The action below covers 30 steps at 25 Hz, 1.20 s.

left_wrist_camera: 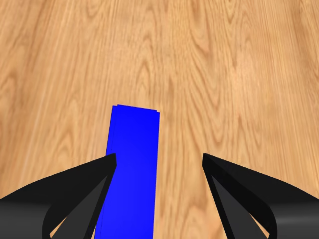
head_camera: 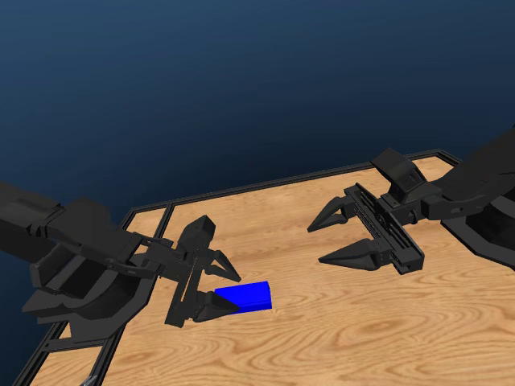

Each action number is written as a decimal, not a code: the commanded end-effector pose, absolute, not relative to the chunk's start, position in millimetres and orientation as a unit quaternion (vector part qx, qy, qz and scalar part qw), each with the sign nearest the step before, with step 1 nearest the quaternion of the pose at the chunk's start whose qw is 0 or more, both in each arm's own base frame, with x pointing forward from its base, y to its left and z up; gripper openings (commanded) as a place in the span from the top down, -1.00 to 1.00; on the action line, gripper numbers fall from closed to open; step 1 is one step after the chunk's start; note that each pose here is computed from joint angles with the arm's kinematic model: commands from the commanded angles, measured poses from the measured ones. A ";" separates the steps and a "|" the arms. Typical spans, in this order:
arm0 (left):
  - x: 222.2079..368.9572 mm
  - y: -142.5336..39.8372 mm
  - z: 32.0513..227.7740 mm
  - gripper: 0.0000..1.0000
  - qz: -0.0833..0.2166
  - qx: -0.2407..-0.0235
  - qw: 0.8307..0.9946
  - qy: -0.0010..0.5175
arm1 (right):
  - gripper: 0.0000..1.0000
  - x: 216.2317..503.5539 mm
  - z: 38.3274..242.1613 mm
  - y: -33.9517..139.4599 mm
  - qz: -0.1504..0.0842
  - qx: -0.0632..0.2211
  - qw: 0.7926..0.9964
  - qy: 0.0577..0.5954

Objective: Insert peg into socket

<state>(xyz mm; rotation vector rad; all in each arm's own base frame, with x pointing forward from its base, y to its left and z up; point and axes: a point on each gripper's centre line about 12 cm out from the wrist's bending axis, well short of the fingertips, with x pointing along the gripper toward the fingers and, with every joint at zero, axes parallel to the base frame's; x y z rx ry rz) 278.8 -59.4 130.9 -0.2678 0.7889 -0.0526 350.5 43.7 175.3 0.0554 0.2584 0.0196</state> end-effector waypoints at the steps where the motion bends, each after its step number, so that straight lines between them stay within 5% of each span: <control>1: 285.3 -57.4 129.8 -1.00 -0.019 -0.140 0.918 0.370 | -1.00 355.7 189.4 44.1 0.009 0.033 0.994 0.103; 12: 277.1 -49.8 93.8 -1.00 0.012 -0.163 0.903 0.398 | -1.00 354.1 176.7 43.4 0.008 0.046 0.992 0.118; 16: 267.4 -53.6 72.4 -1.00 0.021 -0.168 0.884 0.435 | -1.00 353.5 171.6 41.8 0.006 0.055 0.990 0.128; 17: 267.9 -55.5 71.7 -0.93 0.017 -0.166 0.885 0.435 | -1.00 351.4 166.4 41.6 0.005 0.057 0.989 0.138; 18: 267.8 -57.6 71.4 1.00 0.012 -0.164 0.887 0.432 | -1.00 349.4 162.1 37.5 -0.002 0.065 0.987 0.148; 24: 269.3 -60.4 67.4 1.00 0.008 -0.162 0.888 0.430 | -1.00 317.1 127.7 27.1 -0.024 0.090 0.969 0.229; 30: 272.4 -62.0 64.0 1.00 0.007 -0.163 0.889 0.428 | -1.00 287.4 118.0 20.1 -0.043 0.114 0.957 0.264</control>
